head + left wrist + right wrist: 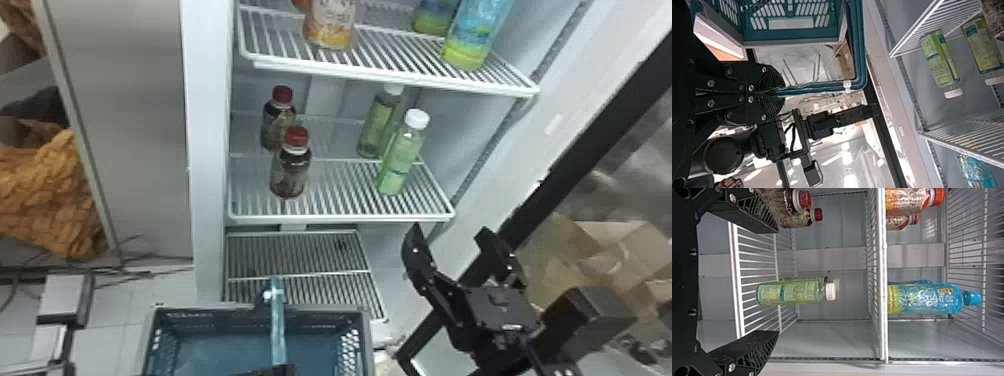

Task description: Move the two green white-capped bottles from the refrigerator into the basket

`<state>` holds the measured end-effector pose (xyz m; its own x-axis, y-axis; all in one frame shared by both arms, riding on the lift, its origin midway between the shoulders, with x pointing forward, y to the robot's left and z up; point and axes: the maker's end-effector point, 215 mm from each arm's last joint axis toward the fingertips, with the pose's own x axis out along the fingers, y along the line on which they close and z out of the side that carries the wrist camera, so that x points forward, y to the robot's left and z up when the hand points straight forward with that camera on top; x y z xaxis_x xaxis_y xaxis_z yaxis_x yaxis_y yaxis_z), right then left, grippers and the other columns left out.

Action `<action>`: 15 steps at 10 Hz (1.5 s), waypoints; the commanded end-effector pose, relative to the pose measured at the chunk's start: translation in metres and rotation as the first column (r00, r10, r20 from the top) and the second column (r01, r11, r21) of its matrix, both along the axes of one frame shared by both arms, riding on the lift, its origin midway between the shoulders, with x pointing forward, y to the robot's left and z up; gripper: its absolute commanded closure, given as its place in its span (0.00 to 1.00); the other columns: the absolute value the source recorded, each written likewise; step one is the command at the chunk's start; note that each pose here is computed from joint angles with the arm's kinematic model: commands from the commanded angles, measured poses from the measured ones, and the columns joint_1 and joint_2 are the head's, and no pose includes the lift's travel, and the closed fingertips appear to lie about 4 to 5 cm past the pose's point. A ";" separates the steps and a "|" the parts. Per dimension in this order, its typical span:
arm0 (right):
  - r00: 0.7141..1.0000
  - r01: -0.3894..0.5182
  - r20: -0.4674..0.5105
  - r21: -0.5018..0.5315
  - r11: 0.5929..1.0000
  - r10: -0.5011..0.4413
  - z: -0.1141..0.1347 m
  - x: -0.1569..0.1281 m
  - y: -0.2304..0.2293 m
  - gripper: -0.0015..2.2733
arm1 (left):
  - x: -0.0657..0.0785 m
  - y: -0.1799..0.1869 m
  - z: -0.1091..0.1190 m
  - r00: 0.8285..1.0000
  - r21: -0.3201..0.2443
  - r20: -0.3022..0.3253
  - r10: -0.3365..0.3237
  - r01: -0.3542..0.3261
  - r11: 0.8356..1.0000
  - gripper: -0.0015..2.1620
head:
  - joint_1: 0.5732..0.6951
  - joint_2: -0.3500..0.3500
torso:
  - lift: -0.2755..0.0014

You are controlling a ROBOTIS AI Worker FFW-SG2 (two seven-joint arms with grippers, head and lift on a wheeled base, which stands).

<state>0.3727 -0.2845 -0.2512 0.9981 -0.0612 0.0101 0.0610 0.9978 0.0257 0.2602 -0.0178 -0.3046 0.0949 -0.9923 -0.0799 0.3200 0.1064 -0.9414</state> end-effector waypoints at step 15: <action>0.999 0.045 0.006 -0.022 0.999 -0.044 -0.048 0.076 -0.034 0.05 | 0.002 0.000 0.001 1.000 0.003 0.005 0.001 -0.001 1.000 0.53 | 1.00 0.00 | 0.04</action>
